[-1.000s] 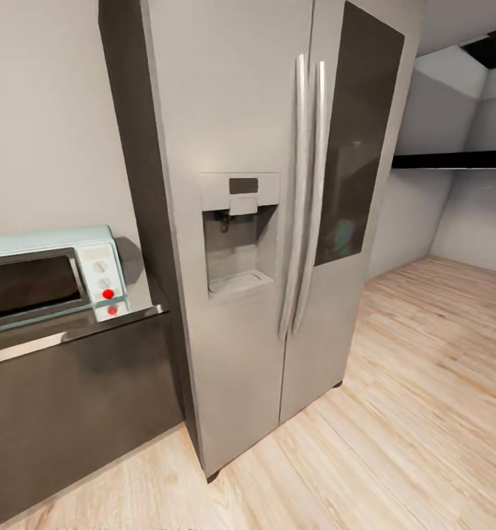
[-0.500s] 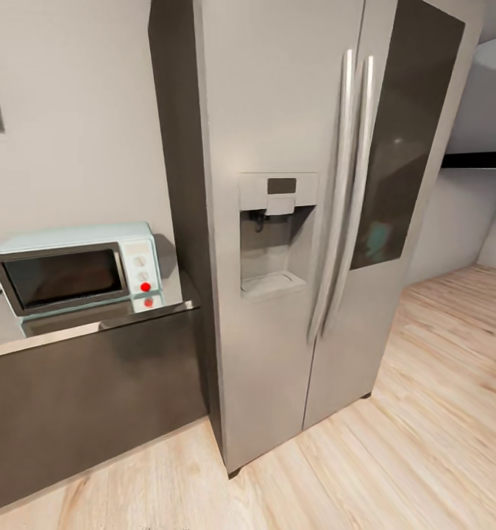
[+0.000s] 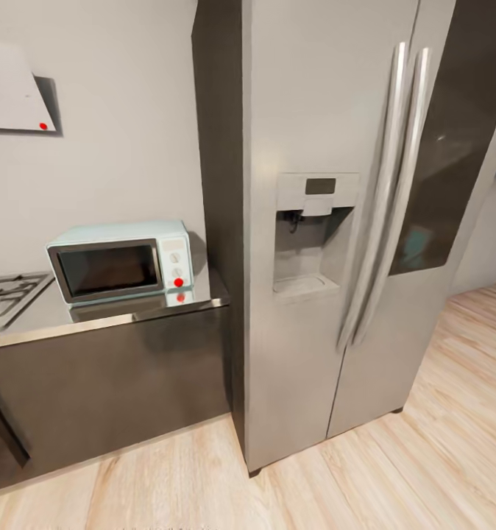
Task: In the kitchen, take the popcorn bag from the countertop, put it into the microwave, and heat it until the popcorn is cooked so the cooked popcorn ends up inside the bag.
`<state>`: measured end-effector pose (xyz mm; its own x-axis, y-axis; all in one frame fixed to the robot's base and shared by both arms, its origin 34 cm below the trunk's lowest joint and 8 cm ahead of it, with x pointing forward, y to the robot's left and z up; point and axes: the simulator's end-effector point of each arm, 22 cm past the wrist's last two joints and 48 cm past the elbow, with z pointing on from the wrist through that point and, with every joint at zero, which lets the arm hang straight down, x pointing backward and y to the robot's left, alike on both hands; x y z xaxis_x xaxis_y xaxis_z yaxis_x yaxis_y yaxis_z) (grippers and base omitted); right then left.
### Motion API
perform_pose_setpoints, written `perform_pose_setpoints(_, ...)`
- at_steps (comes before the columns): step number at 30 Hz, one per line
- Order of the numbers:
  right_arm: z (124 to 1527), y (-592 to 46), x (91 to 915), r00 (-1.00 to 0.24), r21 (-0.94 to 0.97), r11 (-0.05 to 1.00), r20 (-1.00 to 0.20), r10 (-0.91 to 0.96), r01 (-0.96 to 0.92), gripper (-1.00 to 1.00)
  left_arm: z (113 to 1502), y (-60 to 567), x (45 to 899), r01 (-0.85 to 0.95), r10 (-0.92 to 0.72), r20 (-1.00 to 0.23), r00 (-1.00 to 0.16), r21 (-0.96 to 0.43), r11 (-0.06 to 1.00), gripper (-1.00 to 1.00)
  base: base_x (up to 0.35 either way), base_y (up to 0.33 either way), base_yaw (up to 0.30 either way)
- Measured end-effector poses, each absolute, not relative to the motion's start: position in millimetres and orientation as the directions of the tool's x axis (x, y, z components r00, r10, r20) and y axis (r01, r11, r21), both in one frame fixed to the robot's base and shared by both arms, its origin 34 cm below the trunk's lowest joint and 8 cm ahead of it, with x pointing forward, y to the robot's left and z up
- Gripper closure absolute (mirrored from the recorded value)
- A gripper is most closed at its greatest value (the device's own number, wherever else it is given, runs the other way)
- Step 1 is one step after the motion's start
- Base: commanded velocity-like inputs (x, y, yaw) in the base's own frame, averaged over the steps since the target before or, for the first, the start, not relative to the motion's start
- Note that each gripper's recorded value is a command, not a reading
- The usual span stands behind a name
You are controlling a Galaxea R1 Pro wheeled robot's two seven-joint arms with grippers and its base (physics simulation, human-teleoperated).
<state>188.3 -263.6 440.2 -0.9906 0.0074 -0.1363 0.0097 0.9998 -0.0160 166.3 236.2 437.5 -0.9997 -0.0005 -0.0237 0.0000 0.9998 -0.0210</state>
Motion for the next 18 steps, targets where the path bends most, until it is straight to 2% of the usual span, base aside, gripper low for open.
perform_pose_setpoints(14, 440.2, -263.6, 188.3, -0.991, -0.016, 1.000, -0.136, 0.008, 0.010, -1.00, 437.4, 238.4, 165.4, 0.003, 0.003, -0.020, -1.000, -0.019, 1.000, -1.00, 0.000, 0.000, 0.259)
perform_pose_setpoints(18, 440.2, -263.6, 188.3, -0.991, -0.016, 1.000, -0.136, 0.008, 0.010, -1.00, 437.8, 279.6, 166.3, -0.001, 0.000, -0.024, -1.000, 0.036, 0.999, -1.00, 0.000, 0.000, 0.259)
